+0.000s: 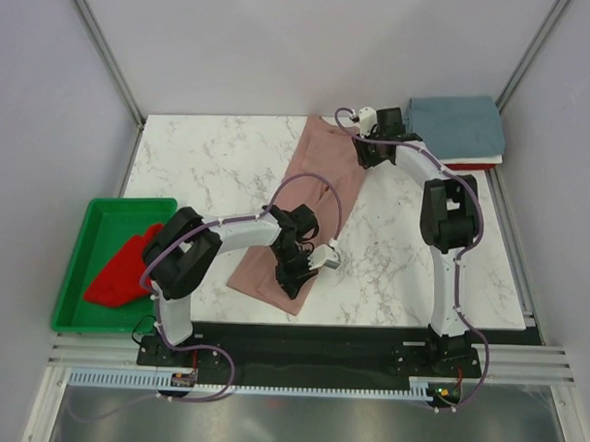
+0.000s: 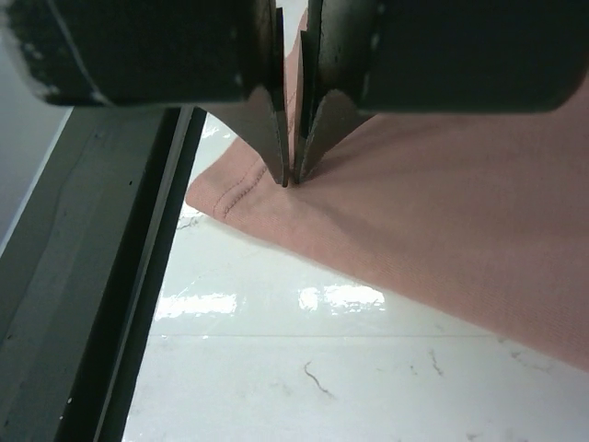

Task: Fold and stack the t-shirts
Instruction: Fold the tshirt

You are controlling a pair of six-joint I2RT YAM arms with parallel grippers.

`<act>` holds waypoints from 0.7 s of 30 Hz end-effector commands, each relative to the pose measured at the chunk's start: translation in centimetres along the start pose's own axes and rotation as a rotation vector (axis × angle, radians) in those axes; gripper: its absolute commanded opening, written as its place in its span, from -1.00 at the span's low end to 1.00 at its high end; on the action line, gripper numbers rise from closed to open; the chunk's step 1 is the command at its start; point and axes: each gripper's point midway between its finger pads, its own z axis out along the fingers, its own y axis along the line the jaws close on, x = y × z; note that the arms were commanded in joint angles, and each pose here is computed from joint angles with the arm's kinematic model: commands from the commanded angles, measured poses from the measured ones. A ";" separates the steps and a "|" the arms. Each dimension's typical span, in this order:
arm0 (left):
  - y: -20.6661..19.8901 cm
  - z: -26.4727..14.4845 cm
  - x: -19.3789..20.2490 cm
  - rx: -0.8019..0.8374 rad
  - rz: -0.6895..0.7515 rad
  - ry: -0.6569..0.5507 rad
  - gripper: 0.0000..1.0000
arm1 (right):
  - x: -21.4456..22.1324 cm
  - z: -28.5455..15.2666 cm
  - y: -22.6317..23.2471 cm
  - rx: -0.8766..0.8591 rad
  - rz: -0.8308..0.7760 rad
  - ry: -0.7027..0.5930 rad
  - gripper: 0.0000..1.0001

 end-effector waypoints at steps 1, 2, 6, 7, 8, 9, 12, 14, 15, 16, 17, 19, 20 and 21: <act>0.5 1.0 -1.3 0.005 0.005 -0.028 -0.76 | 0.1 2.4 0.9 -0.040 0.014 0.005 -0.14; 0.5 1.3 -1.4 0.014 0.004 -0.025 -0.75 | 0.3 2.9 0.9 -0.039 0.001 0.012 -0.15; -0.2 2.7 -2.3 0.052 0.016 -0.010 -0.76 | 1.0 5.3 1.2 -0.042 -0.033 0.028 -0.15; -0.5 3.1 -2.5 0.063 0.013 -0.007 -0.76 | 1.1 5.7 1.6 -0.046 -0.041 0.032 -0.14; -0.6 3.3 -3.1 0.071 0.021 -0.011 -0.76 | 1.0 5.9 1.7 -0.049 -0.044 0.032 -0.14; -0.8 3.6 -3.4 0.079 0.026 -0.007 -0.76 | 0.5 6.1 1.7 -0.047 -0.048 0.021 -0.14; -1.8 5.0 -5.1 0.109 0.072 -0.001 -0.76 | 0.1 7.2 2.9 -0.063 -0.073 0.015 -0.13; -1.7 5.6 -7.0 0.120 0.090 -0.019 -0.76 | -0.2 7.6 3.0 -0.060 -0.083 0.012 -0.12; -2.1 5.9 -7.8 0.128 0.103 -0.025 -0.76 | -0.8 7.9 2.7 -0.054 -0.079 -0.003 -0.12; -2.1 6.6 -8.2 0.139 0.096 -0.020 -0.76 | -1.2 8.0 2.8 -0.057 -0.072 -0.013 -0.10; -2.2 6.3 -9.9 0.142 0.116 -0.047 -0.76 | -1.6 8.1 2.7 -0.055 -0.072 -0.024 -0.09; -2.8 6.3 -11.4 0.148 0.116 -0.060 -0.76 | -3.1 7.6 2.2 -0.026 -0.076 -0.057 -0.06; -3.2 5.5 -12.6 0.143 0.125 -0.083 -0.76 | -3.6 7.2 2.1 -0.015 -0.075 -0.064 -0.03; -3.5 4.7 -13.2 0.136 0.128 -0.100 -0.76 | -3.9 6.7 1.7 0.001 -0.073 -0.066 -0.03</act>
